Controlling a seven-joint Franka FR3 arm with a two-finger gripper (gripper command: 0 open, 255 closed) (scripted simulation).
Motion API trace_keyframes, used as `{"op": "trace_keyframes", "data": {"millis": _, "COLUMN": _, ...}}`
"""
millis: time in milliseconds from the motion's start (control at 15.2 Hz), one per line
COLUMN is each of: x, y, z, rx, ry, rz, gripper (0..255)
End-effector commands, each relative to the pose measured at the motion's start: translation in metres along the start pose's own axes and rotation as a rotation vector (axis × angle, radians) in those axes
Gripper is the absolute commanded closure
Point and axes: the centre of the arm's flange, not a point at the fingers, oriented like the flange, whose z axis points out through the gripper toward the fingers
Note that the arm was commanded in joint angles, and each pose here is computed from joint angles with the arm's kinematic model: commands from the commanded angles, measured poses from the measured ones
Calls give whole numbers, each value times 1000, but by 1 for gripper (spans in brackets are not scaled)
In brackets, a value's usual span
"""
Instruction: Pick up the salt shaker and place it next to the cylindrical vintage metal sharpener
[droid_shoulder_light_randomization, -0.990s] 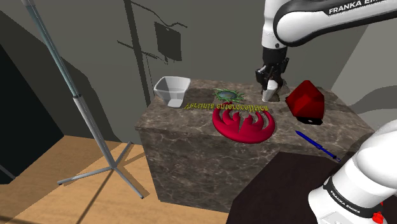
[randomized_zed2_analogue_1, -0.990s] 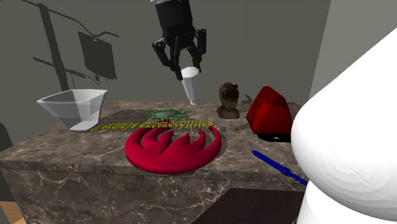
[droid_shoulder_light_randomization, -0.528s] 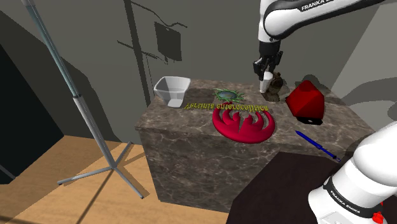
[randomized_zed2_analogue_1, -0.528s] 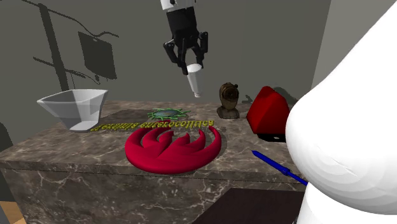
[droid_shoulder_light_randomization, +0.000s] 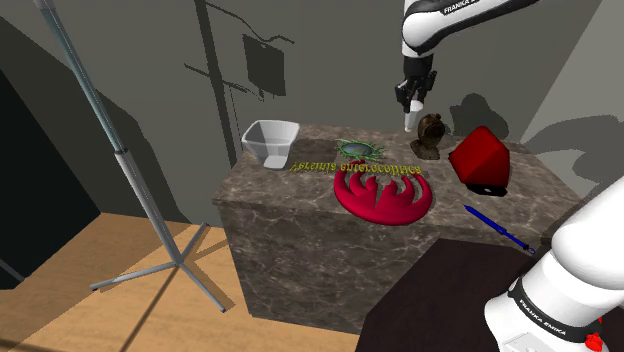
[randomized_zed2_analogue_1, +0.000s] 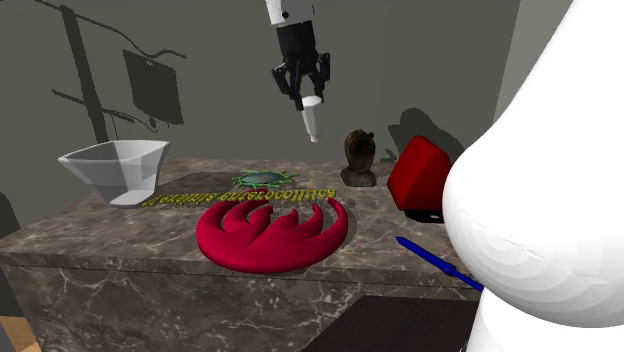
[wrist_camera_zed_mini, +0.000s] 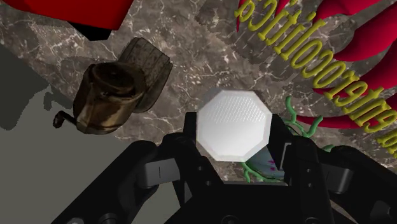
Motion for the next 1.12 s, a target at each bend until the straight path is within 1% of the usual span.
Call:
{"op": "trace_keyframes", "data": {"millis": 0, "x": 23, "y": 18, "z": 4, "rx": -1, "ry": 0, "rz": 0, "gripper": 255}}
{"op": "trace_keyframes", "data": {"millis": 66, "x": 25, "y": 20, "z": 4, "rx": -1, "ry": 0, "rz": 0, "gripper": 255}}
{"op": "trace_keyframes", "data": {"millis": 1056, "x": 23, "y": 0, "z": 81, "rx": -1, "ry": 0, "rz": 0, "gripper": 255}}
